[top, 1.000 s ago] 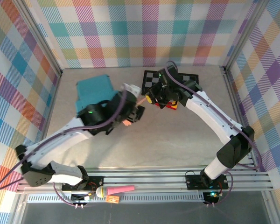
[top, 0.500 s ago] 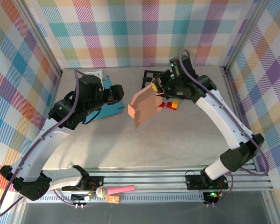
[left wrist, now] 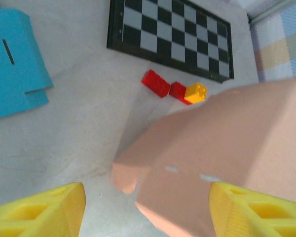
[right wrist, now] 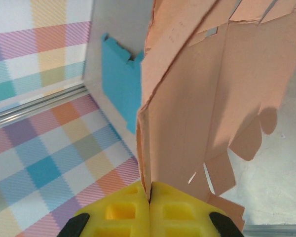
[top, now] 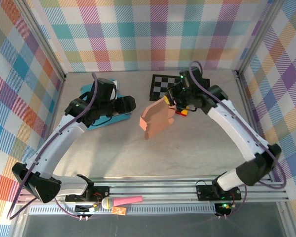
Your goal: Fold the paper box
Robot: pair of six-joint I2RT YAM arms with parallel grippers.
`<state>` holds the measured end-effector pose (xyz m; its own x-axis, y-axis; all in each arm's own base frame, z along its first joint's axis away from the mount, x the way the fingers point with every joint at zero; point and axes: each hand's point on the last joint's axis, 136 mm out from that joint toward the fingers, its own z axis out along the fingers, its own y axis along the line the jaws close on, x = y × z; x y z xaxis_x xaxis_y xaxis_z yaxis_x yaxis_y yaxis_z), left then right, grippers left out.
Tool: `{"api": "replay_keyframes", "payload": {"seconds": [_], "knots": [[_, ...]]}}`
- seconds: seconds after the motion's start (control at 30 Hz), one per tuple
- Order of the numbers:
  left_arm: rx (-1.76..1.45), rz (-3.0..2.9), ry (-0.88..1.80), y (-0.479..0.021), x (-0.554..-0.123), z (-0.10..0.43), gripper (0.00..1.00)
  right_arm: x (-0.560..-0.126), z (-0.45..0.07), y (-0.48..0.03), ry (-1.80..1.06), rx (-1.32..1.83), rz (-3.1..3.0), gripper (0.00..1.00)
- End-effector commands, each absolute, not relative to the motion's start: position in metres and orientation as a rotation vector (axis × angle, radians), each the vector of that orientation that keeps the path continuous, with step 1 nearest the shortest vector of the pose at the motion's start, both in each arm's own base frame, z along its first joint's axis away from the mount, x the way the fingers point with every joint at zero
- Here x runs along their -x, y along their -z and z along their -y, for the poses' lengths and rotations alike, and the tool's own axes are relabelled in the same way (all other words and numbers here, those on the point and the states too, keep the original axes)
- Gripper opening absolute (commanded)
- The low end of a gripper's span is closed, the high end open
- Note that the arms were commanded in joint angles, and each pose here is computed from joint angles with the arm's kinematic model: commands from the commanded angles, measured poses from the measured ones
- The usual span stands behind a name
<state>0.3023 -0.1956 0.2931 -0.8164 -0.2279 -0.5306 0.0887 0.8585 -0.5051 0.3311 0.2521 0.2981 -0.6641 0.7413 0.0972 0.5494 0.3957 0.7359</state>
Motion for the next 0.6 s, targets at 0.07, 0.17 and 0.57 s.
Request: {"api": "replay_keyframes", "payload": {"seconds": [0.07,0.17,0.57], "knots": [[-0.021,-2.468,0.665,-0.279,-0.276,0.184,0.66,-0.356,-0.272,-0.293,-1.149,-1.073,-2.394,0.0],[-0.077,-2.465,0.627,-0.268,-0.266,0.176,0.67,-0.366,-0.284,-0.277,-1.156,-1.068,-2.428,0.0],[-0.237,-2.376,0.359,-0.223,-0.262,0.195,0.74,-0.379,-0.302,-0.257,-1.144,-1.08,-2.474,0.0]]}}
